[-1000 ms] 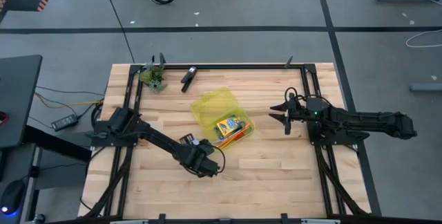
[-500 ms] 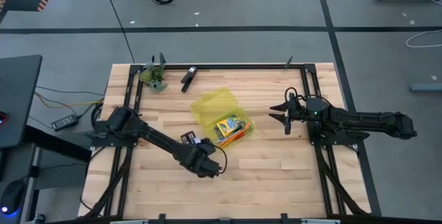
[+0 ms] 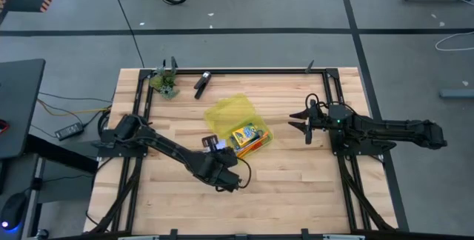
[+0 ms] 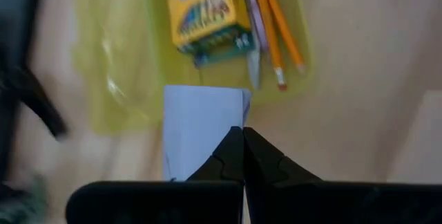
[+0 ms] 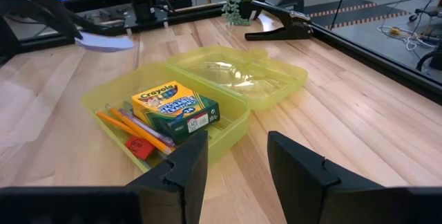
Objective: Pack school essentials
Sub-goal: Put the blue sticky notes into the yellow supply box
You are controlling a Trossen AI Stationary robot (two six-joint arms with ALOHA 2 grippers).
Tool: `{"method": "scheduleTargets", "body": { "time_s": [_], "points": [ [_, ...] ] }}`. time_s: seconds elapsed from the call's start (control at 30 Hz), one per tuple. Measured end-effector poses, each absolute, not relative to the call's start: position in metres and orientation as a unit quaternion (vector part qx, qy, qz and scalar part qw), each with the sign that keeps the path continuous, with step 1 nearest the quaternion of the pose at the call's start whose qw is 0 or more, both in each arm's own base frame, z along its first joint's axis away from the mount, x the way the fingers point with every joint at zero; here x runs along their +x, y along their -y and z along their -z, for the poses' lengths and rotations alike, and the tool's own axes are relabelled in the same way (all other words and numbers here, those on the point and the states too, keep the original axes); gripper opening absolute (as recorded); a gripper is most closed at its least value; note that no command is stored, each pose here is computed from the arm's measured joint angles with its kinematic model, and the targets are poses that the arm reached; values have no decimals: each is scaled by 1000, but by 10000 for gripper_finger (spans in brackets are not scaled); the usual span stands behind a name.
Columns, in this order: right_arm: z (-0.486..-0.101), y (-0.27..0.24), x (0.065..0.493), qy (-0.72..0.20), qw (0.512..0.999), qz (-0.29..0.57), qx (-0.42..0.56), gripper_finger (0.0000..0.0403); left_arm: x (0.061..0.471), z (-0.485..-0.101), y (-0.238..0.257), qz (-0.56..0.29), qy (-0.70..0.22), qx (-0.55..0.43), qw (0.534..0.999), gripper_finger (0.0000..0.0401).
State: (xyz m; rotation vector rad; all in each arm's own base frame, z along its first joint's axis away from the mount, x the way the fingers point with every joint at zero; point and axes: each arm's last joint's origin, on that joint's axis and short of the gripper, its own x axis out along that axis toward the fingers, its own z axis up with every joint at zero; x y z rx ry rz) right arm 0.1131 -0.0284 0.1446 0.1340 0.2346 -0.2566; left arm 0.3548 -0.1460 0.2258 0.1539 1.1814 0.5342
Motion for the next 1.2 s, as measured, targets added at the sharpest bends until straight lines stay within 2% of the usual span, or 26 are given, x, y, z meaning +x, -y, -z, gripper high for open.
{"method": "scheduleTargets", "body": {
  "time_s": [0.27, 0.5, 0.93, 1.2],
  "points": [
    [-145, 28, 113, -116, 983, 128, 67, 157, 365, -224, 159, -167, -500, 244, 814, 0],
    [-145, 28, 113, -117, 983, 128, 67, 157, 359, -192, 159, -89, -515, 352, 777, 0],
    [-145, 28, 113, -117, 983, 128, 67, 157, 362, -176, 145, 33, -547, 391, 740, 0],
    [-145, 28, 113, -116, 983, 127, 67, 157, 367, -196, 118, 73, -542, 381, 746, 0]
  ]
}}
